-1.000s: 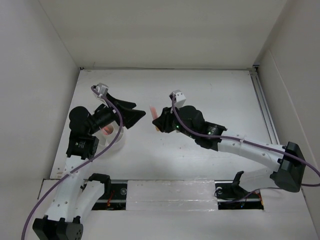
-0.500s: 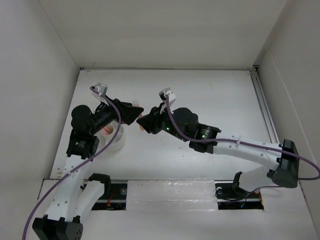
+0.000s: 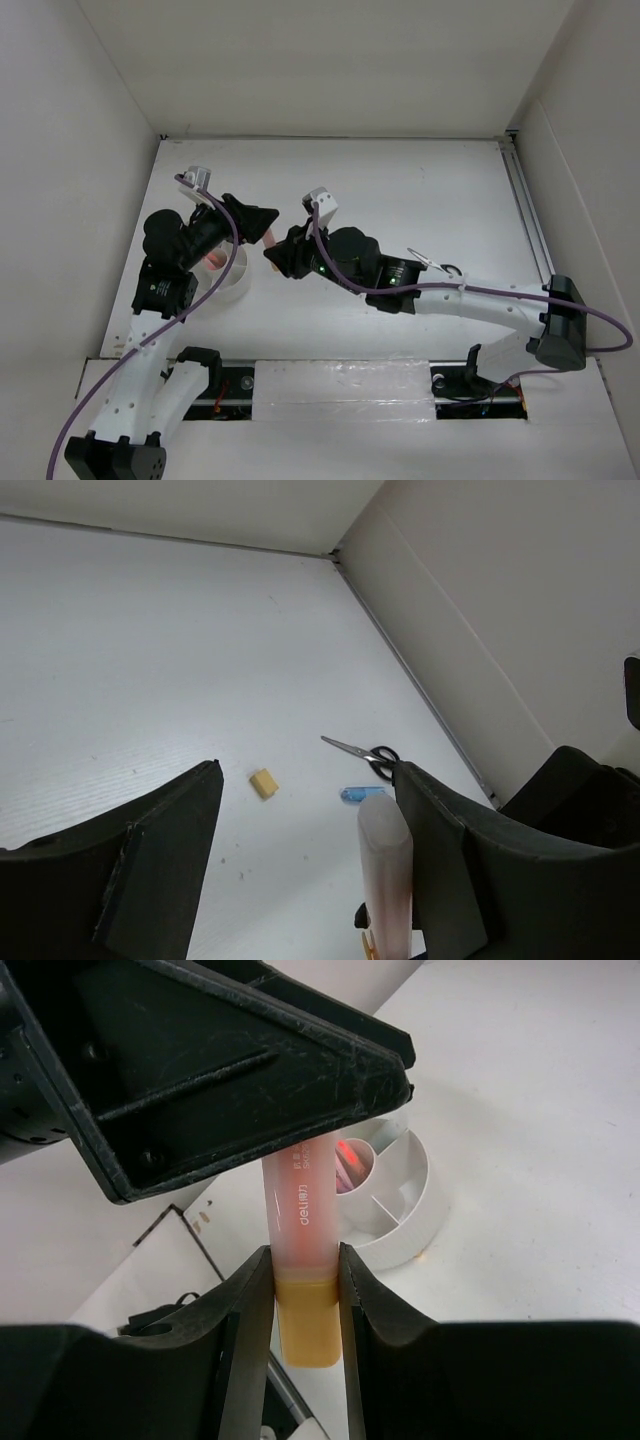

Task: Sort the stationery into containers
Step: Place the pen in the storage box.

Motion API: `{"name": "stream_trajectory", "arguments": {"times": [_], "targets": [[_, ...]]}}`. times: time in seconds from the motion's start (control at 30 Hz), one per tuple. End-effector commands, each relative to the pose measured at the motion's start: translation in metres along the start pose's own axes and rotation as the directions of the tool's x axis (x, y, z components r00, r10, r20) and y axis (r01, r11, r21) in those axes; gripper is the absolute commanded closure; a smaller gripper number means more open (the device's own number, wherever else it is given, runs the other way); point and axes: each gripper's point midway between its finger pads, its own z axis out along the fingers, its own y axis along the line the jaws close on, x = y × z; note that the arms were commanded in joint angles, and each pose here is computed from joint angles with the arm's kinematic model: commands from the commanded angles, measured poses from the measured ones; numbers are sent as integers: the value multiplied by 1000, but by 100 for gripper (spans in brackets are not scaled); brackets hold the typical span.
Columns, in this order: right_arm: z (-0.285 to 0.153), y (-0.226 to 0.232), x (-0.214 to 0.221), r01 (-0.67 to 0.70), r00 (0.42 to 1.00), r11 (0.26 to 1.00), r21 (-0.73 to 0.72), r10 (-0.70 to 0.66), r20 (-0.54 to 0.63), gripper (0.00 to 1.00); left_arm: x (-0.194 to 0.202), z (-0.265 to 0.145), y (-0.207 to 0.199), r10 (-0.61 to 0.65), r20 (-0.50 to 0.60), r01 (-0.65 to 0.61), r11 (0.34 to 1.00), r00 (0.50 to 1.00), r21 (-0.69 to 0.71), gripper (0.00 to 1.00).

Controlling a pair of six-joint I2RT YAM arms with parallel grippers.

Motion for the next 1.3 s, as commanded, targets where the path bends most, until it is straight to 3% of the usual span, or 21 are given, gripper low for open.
{"name": "stream_trajectory", "arguments": {"times": [0.0,0.23,0.3,0.33,0.43,0.47,0.57,0.7,0.73,0.77,0.8,0.83,0.87,0.97,1.13,1.27], "targets": [[1,14,-43,-22,992,1000,-10,23,125,100,-19,-3,-19,52,45,-55,997,998,51,35],[6,11,-42,-8,993,1000,17,6,120,100,-18,-4,-24,59,37,-62,995,998,80,35],[7,14,-40,-6,993,1000,21,4,114,100,-18,-4,-24,59,37,-62,995,998,80,45],[7,14,-40,-6,993,1000,21,4,114,100,-17,-2,-22,54,30,-56,996,998,76,58],[7,13,-40,3,993,1000,22,-6,114,100,-16,0,-19,59,24,-60,996,998,72,73],[6,17,-38,4,994,1000,14,-6,110,100,-19,-1,-22,63,31,-66,995,998,76,85],[6,19,-42,1,993,1000,9,-3,118,100,-22,-1,-24,68,37,-71,994,997,80,100],[9,17,-38,22,994,1000,15,-24,110,100,-24,-1,-22,80,45,-83,994,996,69,100],[9,16,-38,22,993,999,24,-24,113,97,-25,0,-20,93,53,-96,994,994,56,100],[9,13,-34,34,994,999,29,-37,104,86,-28,-2,-19,106,69,-109,993,992,44,100],[9,11,-34,42,993,998,40,-46,108,70,-37,-2,-13,137,102,-137,991,985,0,100],[7,5,-33,43,993,997,61,-49,110,29,-41,-5,-10,152,123,-150,988,981,-32,100],[7,-3,-23,50,994,995,85,-58,95,18,-48,-7,-5,166,151,-157,985,975,-71,100],[-4,-21,-18,68,993,986,150,-82,88,0,-67,-15,13,230,218,-183,959,949,-214,100],[-27,-39,-16,82,992,980,184,-98,83,0,-87,-14,47,337,209,-236,888,918,-394,100],[-44,-46,-16,78,993,984,157,-91,80,0,-110,-13,44,538,190,-426,799,821,-424,100]]}}
